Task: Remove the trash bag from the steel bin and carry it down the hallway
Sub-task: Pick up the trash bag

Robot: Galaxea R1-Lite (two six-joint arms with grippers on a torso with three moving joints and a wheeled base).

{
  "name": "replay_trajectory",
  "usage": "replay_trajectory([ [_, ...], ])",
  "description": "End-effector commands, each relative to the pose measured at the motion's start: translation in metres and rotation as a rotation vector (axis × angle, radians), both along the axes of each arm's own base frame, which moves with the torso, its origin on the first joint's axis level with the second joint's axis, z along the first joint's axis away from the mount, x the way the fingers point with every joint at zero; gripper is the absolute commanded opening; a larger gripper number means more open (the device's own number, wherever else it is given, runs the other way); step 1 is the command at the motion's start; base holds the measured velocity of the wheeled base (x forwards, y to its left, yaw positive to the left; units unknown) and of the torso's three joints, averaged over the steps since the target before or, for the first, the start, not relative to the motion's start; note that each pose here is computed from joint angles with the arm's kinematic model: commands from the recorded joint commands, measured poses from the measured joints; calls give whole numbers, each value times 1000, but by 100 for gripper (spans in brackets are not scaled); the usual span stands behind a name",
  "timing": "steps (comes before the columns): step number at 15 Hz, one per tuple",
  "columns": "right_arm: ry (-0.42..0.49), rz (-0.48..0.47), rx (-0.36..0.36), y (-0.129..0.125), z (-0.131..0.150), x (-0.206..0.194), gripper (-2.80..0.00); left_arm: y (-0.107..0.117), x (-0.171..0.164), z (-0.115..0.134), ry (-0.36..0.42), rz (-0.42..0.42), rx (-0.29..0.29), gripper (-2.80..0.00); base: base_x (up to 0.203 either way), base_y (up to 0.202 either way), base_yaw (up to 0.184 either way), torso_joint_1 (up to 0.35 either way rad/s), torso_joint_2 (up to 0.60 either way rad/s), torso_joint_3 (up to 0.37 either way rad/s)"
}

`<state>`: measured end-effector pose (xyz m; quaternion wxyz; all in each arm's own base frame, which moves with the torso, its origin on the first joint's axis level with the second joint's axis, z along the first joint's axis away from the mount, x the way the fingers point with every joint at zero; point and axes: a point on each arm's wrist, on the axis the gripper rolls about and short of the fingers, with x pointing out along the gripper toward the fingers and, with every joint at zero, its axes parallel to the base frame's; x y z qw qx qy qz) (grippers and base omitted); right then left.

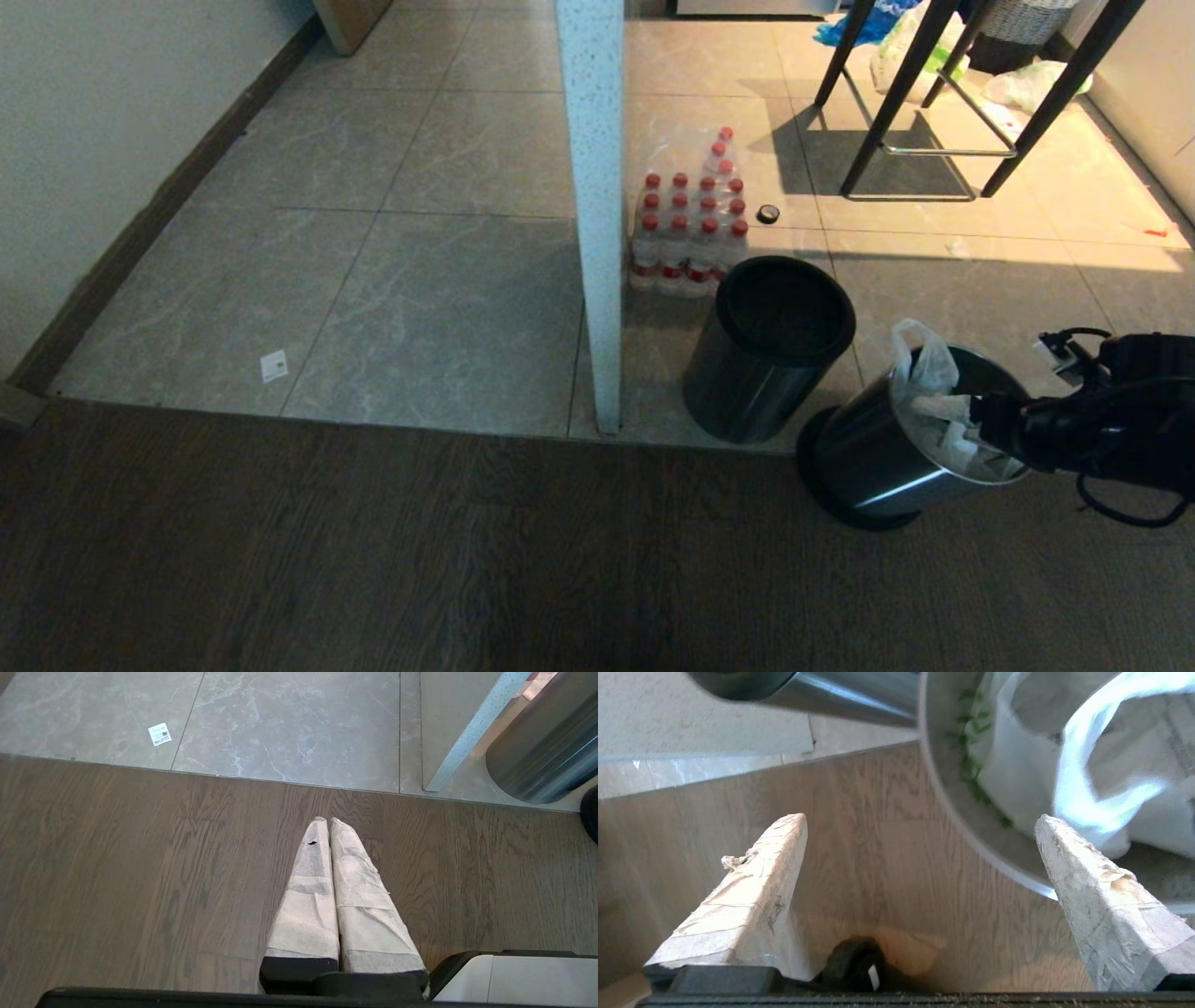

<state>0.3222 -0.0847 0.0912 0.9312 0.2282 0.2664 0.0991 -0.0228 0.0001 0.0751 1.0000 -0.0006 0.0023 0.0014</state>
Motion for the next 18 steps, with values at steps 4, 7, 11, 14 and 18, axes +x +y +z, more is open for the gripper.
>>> replay_trajectory([
  [4, 3, -22, 0, -18, -14, 30, 0, 0, 0, 0, 0, 0, 0, -280, 0, 0, 0, 0, 0, 0],
  [7, -9, -59, -14, -30, -16, 43, 0, 0, 0, 0, 0, 0, 0, -280, 0, 0, 0, 0, 0, 0],
  [11, 6, -71, -1, -34, -16, 45, 0, 0, 0, 0, 0, 0, 0, -280, 0, 0, 0, 0, 0, 0],
  [14, 15, -57, 7, -29, -15, 46, 0, 0, 0, 0, 0, 0, 0, -280, 0, 0, 0, 0, 0, 0],
  [18, -11, -23, -3, -20, -18, 66, 0, 0, 0, 0, 0, 0, 0, -280, 0, 0, 0, 0, 0, 0],
])
